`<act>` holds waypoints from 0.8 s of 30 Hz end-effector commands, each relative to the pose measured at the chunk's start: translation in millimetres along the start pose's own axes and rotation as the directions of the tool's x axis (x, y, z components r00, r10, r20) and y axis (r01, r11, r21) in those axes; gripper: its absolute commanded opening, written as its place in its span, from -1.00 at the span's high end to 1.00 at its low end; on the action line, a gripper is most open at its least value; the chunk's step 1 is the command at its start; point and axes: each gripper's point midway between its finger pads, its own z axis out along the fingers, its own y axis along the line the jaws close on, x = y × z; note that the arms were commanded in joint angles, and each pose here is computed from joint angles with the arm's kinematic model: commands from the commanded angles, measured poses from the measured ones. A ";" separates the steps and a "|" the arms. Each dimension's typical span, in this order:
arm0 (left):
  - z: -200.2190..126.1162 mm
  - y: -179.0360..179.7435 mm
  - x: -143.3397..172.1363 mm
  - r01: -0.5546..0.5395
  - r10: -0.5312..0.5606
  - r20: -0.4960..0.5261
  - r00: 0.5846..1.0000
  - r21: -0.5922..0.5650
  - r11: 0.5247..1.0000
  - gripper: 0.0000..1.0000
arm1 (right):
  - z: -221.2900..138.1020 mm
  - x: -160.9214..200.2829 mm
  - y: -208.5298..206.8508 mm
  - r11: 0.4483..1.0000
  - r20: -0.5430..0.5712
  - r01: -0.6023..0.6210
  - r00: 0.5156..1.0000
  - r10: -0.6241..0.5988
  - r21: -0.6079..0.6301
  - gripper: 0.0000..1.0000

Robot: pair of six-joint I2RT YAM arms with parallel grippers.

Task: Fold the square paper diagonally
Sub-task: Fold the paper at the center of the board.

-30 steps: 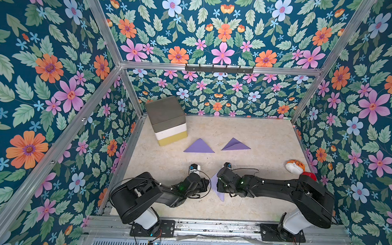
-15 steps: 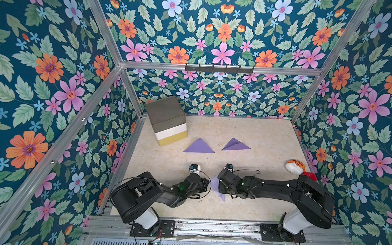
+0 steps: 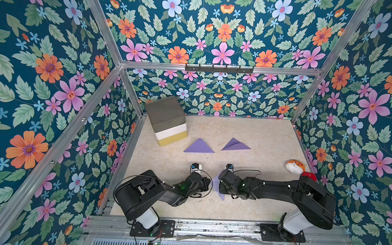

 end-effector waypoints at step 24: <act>-41.9 125.5 75.0 -0.180 0.003 -0.333 0.943 -0.503 0.846 1.00 | -34.4 0.3 -22.1 0.999 0.017 0.002 1.000 -0.003 0.054 0.39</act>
